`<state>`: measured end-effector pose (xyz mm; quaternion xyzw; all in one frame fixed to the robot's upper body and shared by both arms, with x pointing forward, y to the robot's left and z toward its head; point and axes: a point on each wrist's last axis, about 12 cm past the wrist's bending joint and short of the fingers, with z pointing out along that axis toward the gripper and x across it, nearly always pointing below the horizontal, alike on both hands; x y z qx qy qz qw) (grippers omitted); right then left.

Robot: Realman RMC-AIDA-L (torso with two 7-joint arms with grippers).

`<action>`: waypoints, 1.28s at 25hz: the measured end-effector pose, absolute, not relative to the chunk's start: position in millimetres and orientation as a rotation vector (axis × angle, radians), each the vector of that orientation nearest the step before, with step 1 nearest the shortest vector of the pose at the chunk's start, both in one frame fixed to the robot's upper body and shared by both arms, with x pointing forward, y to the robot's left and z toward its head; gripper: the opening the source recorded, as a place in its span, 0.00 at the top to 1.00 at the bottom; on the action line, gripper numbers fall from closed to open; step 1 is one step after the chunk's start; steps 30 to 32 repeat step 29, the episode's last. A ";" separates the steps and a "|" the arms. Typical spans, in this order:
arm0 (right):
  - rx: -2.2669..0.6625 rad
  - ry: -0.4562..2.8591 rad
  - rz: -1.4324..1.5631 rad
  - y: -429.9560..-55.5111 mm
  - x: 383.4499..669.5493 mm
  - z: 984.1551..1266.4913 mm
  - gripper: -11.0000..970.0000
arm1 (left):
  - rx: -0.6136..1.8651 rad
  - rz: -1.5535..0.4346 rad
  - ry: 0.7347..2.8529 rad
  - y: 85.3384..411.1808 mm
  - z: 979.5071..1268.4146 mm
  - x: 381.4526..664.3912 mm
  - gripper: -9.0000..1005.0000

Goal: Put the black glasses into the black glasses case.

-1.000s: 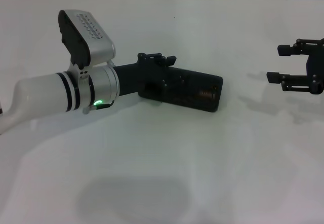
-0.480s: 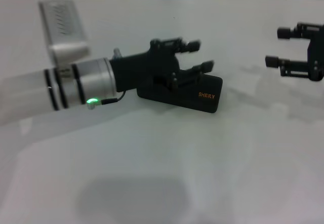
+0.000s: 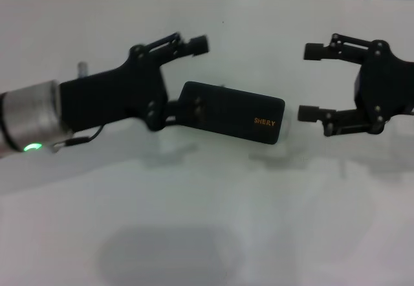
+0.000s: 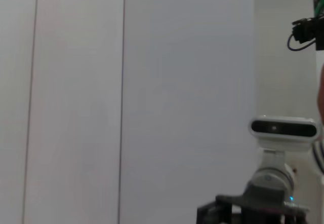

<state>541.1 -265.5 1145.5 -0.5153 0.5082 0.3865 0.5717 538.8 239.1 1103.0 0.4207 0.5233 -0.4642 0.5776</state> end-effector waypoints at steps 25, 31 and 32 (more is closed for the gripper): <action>-1.248 1.140 0.877 -248.7 542.7 1126.7 0.10 | 0.971 -1.051 1.207 265.6 1086.3 503.3 0.13; -1.254 1.130 0.866 -248.9 542.5 1126.5 0.10 | 0.971 -1.051 1.209 264.6 1085.9 503.6 0.13; -1.254 1.130 0.866 -248.9 542.5 1126.5 0.10 | 0.971 -1.051 1.209 264.6 1085.9 503.6 0.13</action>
